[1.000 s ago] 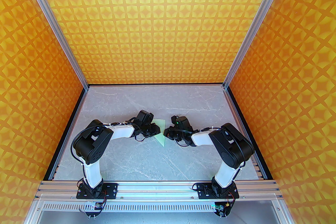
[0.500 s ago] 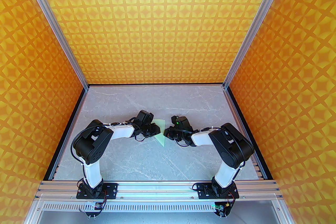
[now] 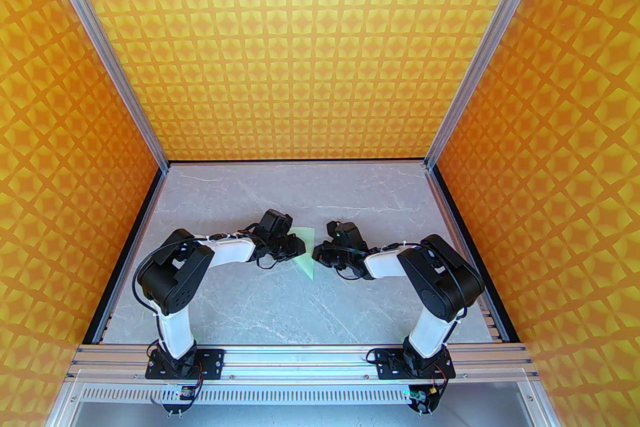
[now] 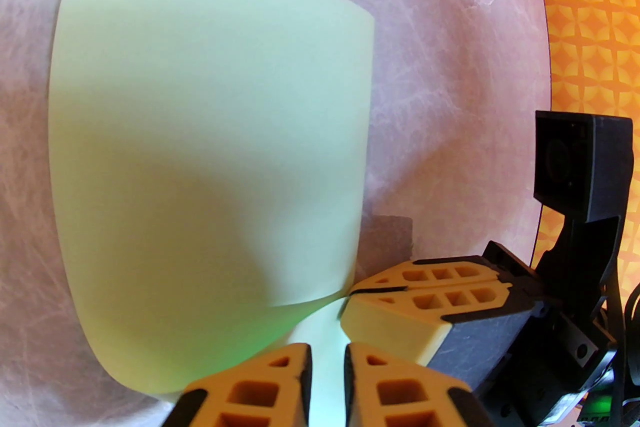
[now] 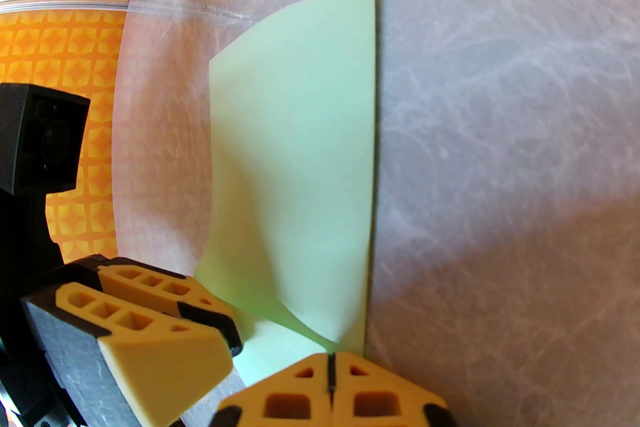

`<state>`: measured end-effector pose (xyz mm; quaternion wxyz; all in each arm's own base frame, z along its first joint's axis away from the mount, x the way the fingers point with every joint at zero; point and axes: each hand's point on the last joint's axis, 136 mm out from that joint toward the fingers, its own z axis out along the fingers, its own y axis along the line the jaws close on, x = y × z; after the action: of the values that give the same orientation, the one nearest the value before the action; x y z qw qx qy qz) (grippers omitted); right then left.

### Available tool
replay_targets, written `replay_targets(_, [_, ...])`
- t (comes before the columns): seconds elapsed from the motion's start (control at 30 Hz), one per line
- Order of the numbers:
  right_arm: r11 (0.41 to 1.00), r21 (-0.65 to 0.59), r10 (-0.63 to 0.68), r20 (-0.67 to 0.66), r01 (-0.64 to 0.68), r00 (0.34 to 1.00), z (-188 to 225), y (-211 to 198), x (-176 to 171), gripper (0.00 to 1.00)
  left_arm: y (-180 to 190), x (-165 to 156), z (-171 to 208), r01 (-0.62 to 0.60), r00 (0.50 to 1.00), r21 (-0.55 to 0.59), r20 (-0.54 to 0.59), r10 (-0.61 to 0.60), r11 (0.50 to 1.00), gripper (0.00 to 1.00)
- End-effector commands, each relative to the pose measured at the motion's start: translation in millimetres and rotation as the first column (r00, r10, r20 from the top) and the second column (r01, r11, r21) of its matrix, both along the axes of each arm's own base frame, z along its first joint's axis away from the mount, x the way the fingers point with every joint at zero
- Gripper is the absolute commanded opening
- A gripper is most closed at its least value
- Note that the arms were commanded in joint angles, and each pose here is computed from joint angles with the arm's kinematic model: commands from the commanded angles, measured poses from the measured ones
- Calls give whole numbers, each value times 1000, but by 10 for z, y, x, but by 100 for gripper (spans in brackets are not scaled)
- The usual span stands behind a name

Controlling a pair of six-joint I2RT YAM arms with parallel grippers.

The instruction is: Fold a paper plane with a square sheet of paper (fold left side to right side)

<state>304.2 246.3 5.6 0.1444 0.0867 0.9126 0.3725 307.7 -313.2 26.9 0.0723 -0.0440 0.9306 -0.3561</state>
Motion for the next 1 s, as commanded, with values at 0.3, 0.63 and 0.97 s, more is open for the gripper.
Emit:
replay_targets(0.3, [1000, -22, -15, -6, 15, 1000, -67, -80, -43, 0, 108, -87, -307, 1, 999, 60, -38, 2, 998, 21])
replay_targets(0.63, [1000, -23, -16, -6, 16, 1000, -60, -85, -48, 0, 79, -5, 46, 16, 999, 30, 34, -17, 999, 21])
replay_targets(0.97, [1000, -20, -14, -6, 14, 1000, -59, -84, -56, 0, 223, 99, -5, 14, 999, 63, 40, -17, 998, 22])
